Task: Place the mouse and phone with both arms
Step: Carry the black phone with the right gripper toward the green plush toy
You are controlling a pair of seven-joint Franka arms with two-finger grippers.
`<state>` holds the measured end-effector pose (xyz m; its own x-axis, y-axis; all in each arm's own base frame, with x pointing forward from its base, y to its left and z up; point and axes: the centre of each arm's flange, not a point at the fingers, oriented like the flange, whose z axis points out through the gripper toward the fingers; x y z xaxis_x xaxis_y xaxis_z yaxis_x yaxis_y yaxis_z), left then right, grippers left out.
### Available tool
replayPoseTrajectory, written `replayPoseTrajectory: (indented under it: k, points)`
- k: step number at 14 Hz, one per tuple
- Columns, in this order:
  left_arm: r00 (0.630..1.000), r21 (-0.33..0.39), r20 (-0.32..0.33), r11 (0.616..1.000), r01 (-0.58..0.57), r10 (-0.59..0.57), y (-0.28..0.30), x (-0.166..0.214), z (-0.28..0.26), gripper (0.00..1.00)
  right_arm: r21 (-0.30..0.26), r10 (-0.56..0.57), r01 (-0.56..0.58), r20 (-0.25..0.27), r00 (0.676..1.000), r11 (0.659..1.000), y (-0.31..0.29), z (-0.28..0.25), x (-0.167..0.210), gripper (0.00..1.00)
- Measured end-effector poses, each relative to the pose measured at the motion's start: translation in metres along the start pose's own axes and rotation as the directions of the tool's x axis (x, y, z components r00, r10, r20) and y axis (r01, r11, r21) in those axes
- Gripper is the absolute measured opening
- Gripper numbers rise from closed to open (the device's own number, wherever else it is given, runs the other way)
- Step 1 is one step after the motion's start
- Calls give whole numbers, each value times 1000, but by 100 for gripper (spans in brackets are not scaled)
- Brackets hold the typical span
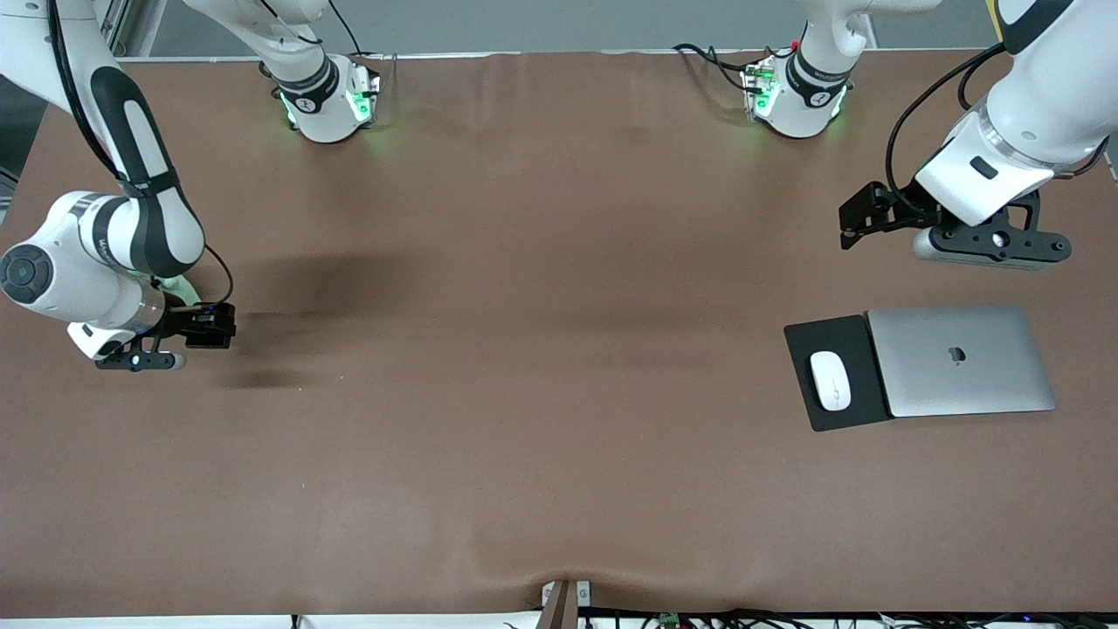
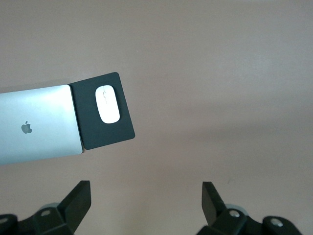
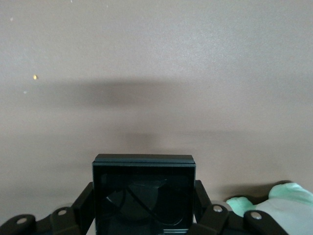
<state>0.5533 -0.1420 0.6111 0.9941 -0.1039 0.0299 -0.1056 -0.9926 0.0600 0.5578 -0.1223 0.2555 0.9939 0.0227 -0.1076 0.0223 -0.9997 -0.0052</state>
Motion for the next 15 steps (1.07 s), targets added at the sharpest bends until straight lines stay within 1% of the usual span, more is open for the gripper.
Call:
replayPoseTrajectory:
  k: [1,3,4,12,15]
  points:
    - [1000,9,1,1000,-1,1,-1,0,1,100,-2,-9,9,-11,1000,1000,6,3,-3,81]
    - [1000,39,1,999,-6,5,-2,0,3,100,-14,-18,17,-59,998,1000,12,18,-11,81]
    - [1000,43,0,999,-6,6,-3,0,3,100,-17,-22,21,-70,997,1000,10,28,-17,81]
    - [1000,49,-5,999,-7,8,-3,-9,6,100,-4,-51,51,-31,998,999,0,54,-36,81]
    - [1000,49,-8,999,-7,7,-4,-10,6,100,-6,-55,55,-34,998,998,0,61,-38,81]
